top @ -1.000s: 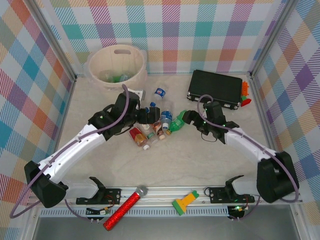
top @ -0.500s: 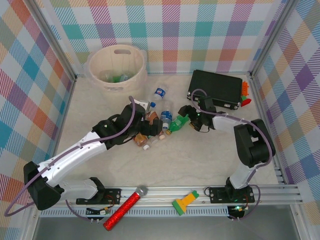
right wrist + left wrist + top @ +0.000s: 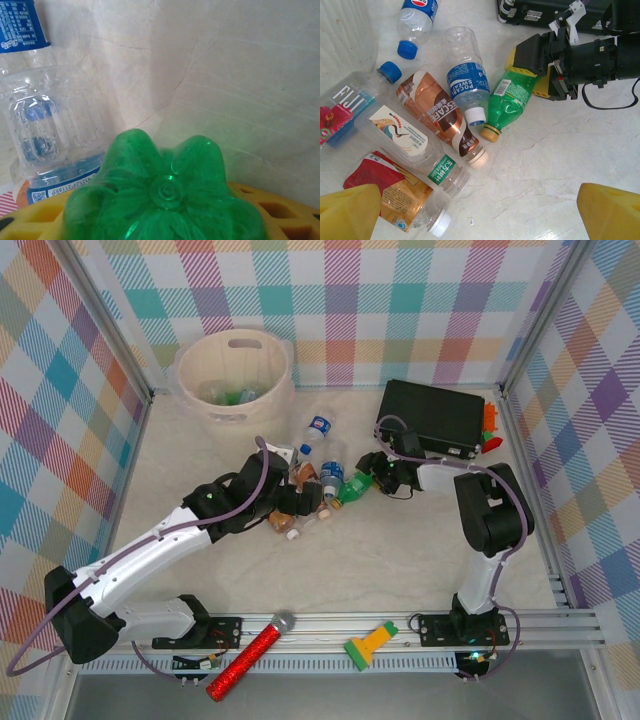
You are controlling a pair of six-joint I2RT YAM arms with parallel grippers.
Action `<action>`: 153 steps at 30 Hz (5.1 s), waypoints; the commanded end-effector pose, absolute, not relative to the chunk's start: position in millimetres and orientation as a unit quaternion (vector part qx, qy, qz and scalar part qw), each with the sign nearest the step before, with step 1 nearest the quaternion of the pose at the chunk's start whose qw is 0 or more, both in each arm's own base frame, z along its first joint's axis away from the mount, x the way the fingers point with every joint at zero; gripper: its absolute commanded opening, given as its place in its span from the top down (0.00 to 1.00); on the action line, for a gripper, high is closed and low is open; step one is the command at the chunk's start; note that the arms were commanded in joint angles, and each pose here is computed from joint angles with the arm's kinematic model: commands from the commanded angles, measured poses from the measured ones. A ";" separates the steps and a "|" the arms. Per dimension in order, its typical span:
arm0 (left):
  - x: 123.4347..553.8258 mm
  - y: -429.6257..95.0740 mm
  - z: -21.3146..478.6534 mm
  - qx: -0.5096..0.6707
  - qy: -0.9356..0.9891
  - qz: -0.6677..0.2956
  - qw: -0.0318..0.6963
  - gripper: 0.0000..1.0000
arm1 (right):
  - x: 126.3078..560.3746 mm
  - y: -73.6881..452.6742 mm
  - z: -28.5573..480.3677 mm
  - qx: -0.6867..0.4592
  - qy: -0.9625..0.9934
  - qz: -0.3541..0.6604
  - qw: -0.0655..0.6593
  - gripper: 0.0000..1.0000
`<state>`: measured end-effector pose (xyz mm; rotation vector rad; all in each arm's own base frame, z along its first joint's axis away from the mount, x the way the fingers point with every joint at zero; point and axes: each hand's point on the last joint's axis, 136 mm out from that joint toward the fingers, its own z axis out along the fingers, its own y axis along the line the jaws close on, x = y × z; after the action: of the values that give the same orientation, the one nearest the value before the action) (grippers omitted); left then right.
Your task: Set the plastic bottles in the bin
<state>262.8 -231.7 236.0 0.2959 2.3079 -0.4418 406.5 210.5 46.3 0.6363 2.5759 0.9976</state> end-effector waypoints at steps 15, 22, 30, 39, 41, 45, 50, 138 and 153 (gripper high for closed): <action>240.2 -285.6 222.4 0.188 0.881 -0.239 0.362 0.06 | 363.0 197.8 210.4 0.064 0.877 0.345 0.327 0.47; 231.9 -312.1 217.0 0.231 0.869 -0.256 0.355 0.20 | 321.6 211.4 274.6 -0.021 0.853 0.361 0.377 0.48; 227.3 -330.8 216.8 0.252 0.862 -0.272 0.346 0.32 | 289.3 232.0 304.3 -0.075 0.836 0.379 0.389 0.47; 226.9 -330.4 222.1 0.252 0.858 -0.276 0.351 0.51 | 279.0 245.7 312.1 -0.092 0.829 0.393 0.386 0.47; 227.0 -330.5 223.3 0.252 0.857 -0.278 0.353 0.54 | 278.1 247.8 312.4 -0.093 0.829 0.396 0.383 0.47; 226.6 -332.1 227.9 0.252 0.853 -0.285 0.358 0.54 | 276.0 252.5 312.9 -0.097 0.828 0.401 0.379 0.48; 227.8 -331.5 233.4 0.251 0.849 -0.287 0.366 0.59 | 272.8 257.0 312.9 -0.104 0.828 0.404 0.375 0.48; 450.1 -68.2 350.4 -0.148 0.873 -0.143 0.443 0.67 | 217.0 228.9 375.6 -0.165 0.742 0.445 0.472 0.01; 430.9 -74.5 384.7 -0.143 0.849 -0.183 0.475 0.24 | 218.1 229.9 369.4 -0.159 0.746 0.448 0.466 0.01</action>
<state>441.4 -74.8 356.9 -0.3576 2.1487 -0.3899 221.3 227.5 362.7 -0.3747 1.8669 1.0772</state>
